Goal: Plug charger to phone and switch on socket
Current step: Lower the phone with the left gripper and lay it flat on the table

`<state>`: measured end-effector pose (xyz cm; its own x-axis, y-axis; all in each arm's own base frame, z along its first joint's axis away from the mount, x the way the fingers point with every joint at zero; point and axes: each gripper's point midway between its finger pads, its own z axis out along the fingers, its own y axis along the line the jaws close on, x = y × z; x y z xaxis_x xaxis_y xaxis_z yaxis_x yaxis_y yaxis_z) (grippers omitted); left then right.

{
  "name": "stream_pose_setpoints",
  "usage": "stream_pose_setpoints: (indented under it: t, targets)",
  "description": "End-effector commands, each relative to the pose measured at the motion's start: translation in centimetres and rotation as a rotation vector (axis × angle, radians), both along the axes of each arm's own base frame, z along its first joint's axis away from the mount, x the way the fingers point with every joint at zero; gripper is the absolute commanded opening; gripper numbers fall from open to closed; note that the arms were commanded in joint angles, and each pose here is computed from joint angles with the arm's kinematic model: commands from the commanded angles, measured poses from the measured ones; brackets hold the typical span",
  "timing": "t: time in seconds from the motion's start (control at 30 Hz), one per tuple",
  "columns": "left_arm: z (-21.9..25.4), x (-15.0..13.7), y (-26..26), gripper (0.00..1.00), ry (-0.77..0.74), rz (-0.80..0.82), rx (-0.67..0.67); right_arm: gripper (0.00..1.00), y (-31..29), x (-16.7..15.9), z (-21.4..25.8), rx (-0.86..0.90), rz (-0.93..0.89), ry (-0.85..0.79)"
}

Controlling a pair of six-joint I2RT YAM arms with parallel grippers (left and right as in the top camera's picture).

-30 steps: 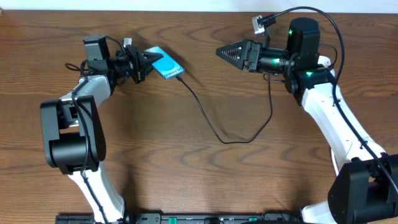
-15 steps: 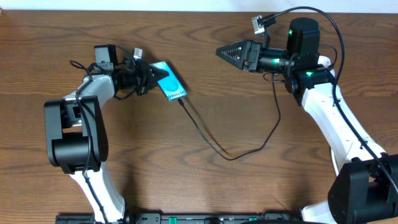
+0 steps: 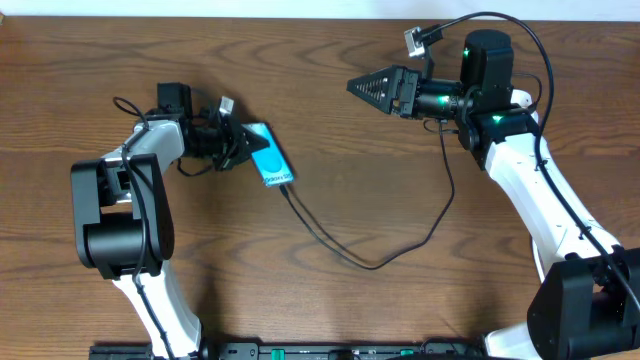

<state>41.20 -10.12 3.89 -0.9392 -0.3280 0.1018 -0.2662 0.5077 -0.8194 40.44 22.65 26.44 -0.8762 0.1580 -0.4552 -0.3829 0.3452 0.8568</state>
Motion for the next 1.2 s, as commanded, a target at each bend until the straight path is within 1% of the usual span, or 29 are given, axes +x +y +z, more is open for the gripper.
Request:
stream_pose_setpoints:
  t: [0.0, 0.27, 0.5, 1.07, 1.17]
  targets:
    - [-0.1, -0.1, 0.4, 0.07, -0.048, -0.041, 0.084, 0.99, -0.1, 0.0, 1.3, -0.004, 0.007, -0.057]
    - [-0.5, -0.6, 0.5, 0.07, -0.029, -0.054, 0.100, 0.99, 0.0, 0.0, 1.3, -0.004, 0.010, -0.057]
    - [-2.0, -1.9, 1.7, 0.07, 0.053, -0.046, 0.198, 0.99, 0.5, -0.3, 1.3, -0.006, 0.020, -0.061]
    - [-2.1, -2.2, 1.7, 0.07, 0.064, -0.048, 0.200, 0.99, 0.7, -0.4, 1.2, -0.006, 0.025, -0.061]
    - [-2.1, -2.2, 1.7, 0.11, 0.067, -0.048, 0.200, 0.99, 0.7, -0.4, 1.2, -0.006, 0.026, -0.061]
